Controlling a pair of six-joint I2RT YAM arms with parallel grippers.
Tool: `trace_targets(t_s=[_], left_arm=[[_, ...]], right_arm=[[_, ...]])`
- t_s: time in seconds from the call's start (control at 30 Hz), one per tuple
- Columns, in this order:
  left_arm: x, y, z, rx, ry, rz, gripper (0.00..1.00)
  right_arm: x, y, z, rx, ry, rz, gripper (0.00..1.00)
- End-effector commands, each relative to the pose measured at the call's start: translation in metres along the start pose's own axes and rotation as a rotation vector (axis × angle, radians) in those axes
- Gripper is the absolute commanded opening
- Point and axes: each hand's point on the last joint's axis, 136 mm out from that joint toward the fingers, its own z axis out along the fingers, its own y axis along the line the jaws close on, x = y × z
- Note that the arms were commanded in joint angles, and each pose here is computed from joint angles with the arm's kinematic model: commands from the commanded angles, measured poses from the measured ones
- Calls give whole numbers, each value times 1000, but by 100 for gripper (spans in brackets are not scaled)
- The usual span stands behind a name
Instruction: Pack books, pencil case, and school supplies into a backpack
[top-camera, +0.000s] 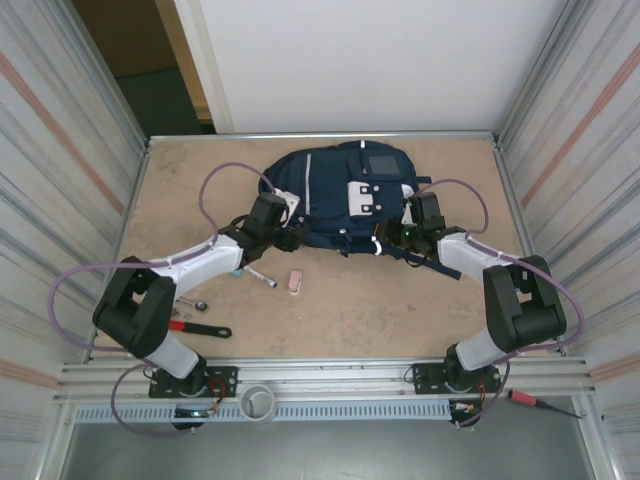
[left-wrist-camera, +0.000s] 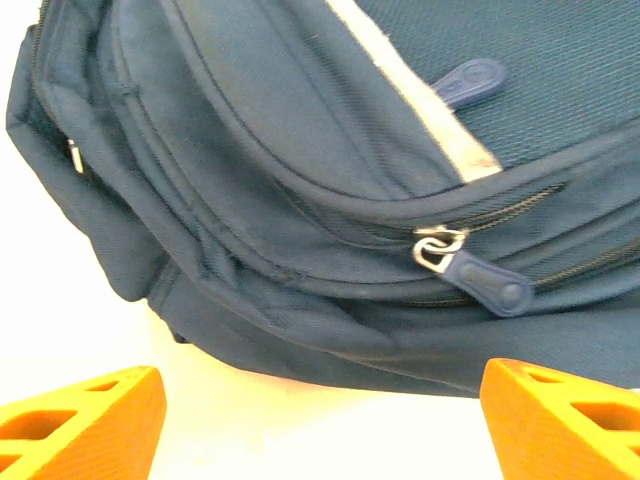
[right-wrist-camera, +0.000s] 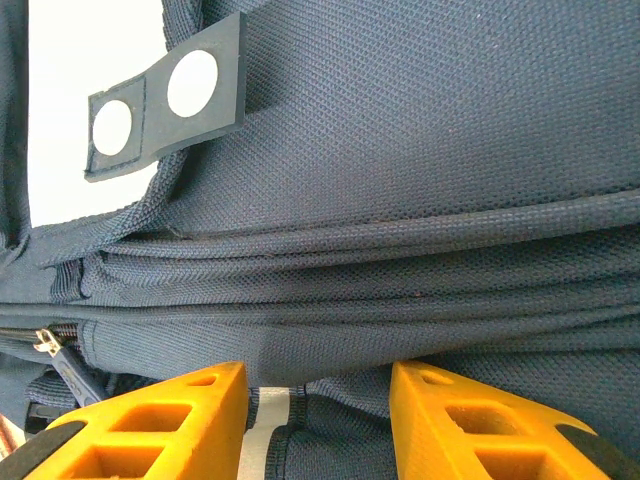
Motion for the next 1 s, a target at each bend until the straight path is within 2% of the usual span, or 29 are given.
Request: trace_targets(t_s=[0.0,0.17,0.3,0.47,0.53,0.8,0.97], left_arm=[[-20,-23,-13,144,-65,-50,82],[-27,-29,-8,174,-48,-41,76],[-30,-30,-4,180,-7,-27,62],[-29,-31,6,180,28,-57,49],[-28,-30,9,171,40,-72,48],[-19,-31,27,153,85,-119,52],[-19,-32,38,155,93,-126,46]], right_arm=[[6,-7,-1,17,21,-8,41],[9,-9,0,14,28,-8,41],[10,-9,0,13,31,-10,41],[12,-9,1,9,36,-8,42],[12,-9,2,4,38,-8,42],[13,-8,2,0,40,-7,42],[15,-8,2,-1,44,-8,42]])
